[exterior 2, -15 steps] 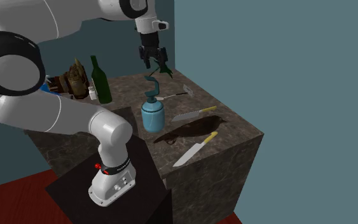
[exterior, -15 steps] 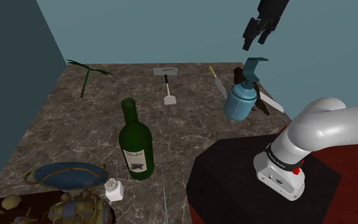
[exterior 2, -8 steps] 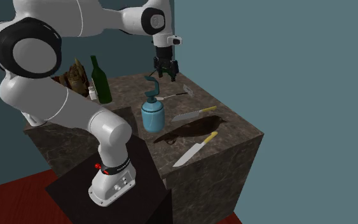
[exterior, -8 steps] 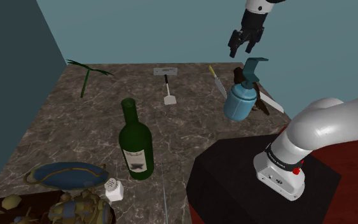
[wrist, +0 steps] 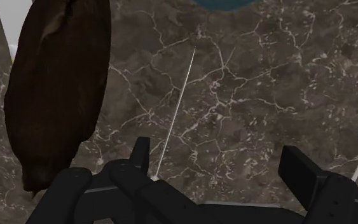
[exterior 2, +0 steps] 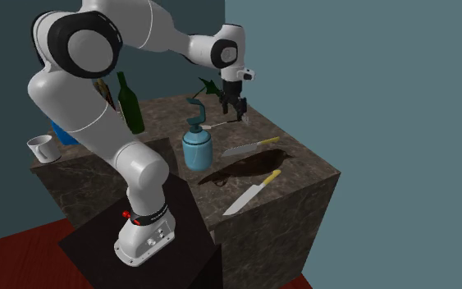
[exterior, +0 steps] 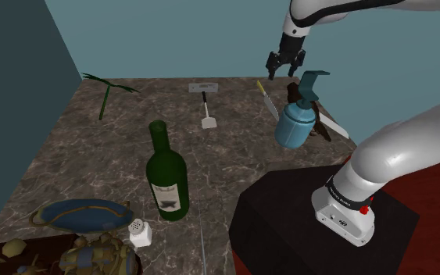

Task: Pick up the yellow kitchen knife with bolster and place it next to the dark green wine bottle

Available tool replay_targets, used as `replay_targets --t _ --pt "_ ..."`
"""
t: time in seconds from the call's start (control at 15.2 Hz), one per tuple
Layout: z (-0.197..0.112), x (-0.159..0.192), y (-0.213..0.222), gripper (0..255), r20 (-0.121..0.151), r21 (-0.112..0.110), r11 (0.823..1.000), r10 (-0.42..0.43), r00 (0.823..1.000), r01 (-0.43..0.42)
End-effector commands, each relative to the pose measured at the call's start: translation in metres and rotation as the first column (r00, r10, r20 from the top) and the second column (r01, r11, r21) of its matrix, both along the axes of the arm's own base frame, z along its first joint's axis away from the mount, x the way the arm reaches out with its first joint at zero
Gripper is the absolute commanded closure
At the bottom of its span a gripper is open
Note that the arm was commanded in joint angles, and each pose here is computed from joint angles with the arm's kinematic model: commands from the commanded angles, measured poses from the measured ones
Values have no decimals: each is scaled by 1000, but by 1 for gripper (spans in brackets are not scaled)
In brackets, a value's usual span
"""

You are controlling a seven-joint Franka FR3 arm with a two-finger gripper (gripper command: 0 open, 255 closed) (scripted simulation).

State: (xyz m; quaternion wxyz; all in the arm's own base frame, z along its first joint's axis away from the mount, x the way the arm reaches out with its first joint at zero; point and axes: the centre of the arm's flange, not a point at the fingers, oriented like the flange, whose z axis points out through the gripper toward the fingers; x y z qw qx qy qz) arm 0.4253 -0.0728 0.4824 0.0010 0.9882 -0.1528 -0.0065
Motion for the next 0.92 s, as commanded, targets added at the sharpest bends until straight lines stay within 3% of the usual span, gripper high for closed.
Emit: replay_targets --t 0.0,0.66,0.86 --pt "-20 14 -12 0 -10 9 999 -37 999 37" --pt "-127 79 -76 0 -70 51 976 -210 975 214" --pt "-145 82 -80 0 -74 54 973 -222 972 226"
